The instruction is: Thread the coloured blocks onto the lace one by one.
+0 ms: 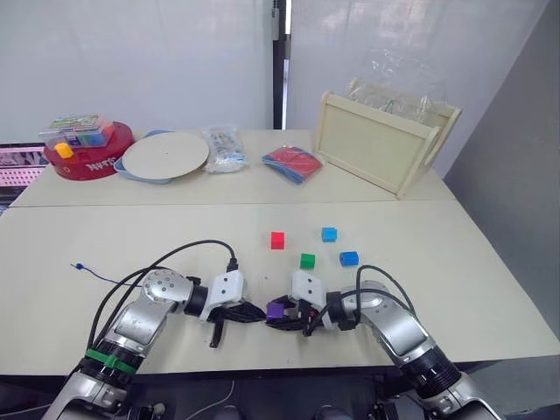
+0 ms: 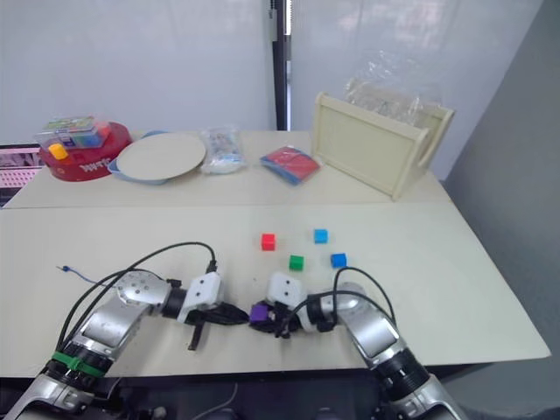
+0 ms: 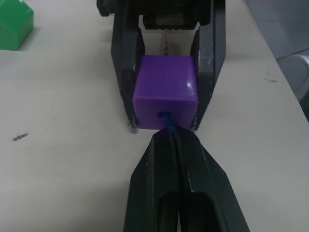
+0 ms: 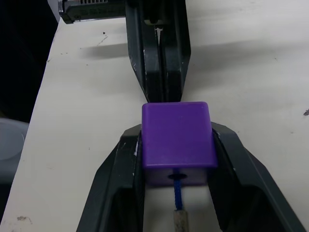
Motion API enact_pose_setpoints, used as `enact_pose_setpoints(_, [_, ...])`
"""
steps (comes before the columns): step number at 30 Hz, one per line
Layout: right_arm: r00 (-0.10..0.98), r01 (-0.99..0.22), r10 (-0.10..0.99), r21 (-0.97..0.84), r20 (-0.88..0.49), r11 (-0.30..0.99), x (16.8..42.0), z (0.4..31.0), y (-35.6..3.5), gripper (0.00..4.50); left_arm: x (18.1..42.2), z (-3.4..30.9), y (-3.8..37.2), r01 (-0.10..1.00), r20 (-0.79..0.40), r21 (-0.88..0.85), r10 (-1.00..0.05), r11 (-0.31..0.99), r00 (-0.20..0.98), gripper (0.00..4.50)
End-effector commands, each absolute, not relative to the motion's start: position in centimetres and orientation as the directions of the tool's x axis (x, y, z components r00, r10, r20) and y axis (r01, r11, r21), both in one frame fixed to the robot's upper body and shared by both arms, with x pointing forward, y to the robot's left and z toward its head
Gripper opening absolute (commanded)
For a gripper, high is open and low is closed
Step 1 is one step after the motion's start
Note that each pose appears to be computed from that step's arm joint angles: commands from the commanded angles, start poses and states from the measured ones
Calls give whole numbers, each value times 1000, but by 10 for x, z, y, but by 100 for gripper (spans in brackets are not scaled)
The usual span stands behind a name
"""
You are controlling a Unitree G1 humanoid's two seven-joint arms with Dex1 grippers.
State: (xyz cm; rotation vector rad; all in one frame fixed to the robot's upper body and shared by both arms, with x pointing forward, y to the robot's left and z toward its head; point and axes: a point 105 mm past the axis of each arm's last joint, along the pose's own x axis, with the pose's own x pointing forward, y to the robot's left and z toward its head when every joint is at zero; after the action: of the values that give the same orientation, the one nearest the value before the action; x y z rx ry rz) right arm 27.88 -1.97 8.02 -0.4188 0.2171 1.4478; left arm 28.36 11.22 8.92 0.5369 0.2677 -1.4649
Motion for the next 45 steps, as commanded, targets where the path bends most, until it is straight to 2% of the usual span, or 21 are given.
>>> enact_pose_setpoints(1, [86, -991, 914, -132, -397, 36, 271, 78, -13, 118, 281, 104, 105, 978, -460, 208, -883, -3, 95, 4])
enact_pose_setpoints(5, [82, -992, 920, -117, -384, 40, 269, 80, -13, 118, 282, 109, 111, 981, -468, 195, -877, 18, 109, 4])
enact_pose_setpoints(6, [83, -992, 921, -116, -381, 42, 269, 81, -13, 118, 283, 112, 112, 981, -465, 190, -878, 25, 112, 61])
enact_pose_setpoints(8, [86, -992, 923, -118, -376, 44, 269, 83, -13, 226, 281, 118, 115, 986, -462, 167, -882, 16, 92, 124])
enact_pose_setpoints(13, [103, -990, 929, -125, -357, 62, 271, 93, -19, 397, 279, 129, 122, 984, -486, 179, -869, 1, 90, 288])
enact_pose_setpoints(15, [113, -988, 928, -135, -354, 69, 271, 99, -24, 450, 278, 130, 122, 985, -496, 174, -865, -10, 79, 354])
enact_pose_setpoints(16, [129, -986, 927, -146, -353, 81, 272, 103, -30, 450, 279, 129, 119, 984, -500, 179, -863, -18, 75, 385])
enact_pose_setpoints(21, [179, -976, 908, -183, -380, 116, 269, 110, -60, 450, 282, 117, 93, 980, -485, 199, -871, -31, 71, 385])
enact_pose_setpoints(28, [222, -969, 878, -194, -423, 152, 268, 101, -79, 450, 289, 92, 82, 980, -519, 196, -851, -27, 81, 385])
enact_pose_setpoints(31, [249, -961, 872, -216, -422, 170, 271, 97, -79, 450, 288, 91, 78, 985, -501, 170, -863, -29, 61, 302])
enact_pose_setpoints(36, [268, -958, 854, -221, -446, 185, 272, 87, -88, 450, 285, 90, 74, 983, -507, 177, -861, -58, 41, 138])
enact_pose_setpoints(37, [274, -956, 848, -223, -453, 189, 272, 85, -91, 450, 284, 89, 74, 982, -508, 176, -861, -62, 37, 121])
enact_pose_setpoints(40, [281, -955, 841, -223, -463, 197, 272, 82, -98, 450, 283, 89, 74, 983, -508, 171, -861, -67, 30, 121])
enact_pose_setpoints(43, [291, -952, 834, -228, -469, 204, 272, 81, -104, 368, 282, 89, 77, 984, -514, 165, -857, -70, 25, 121])
enact_pose_setpoints(44, [292, -952, 833, -229, -469, 204, 272, 81, -105, 313, 282, 89, 78, 984, -516, 165, -856, -70, 25, 121])
enact_pose_setpoints(45, [291, -952, 834, -229, -469, 204, 272, 81, -105, 282, 282, 89, 78, 984, -517, 165, -856, -70, 25, 121])
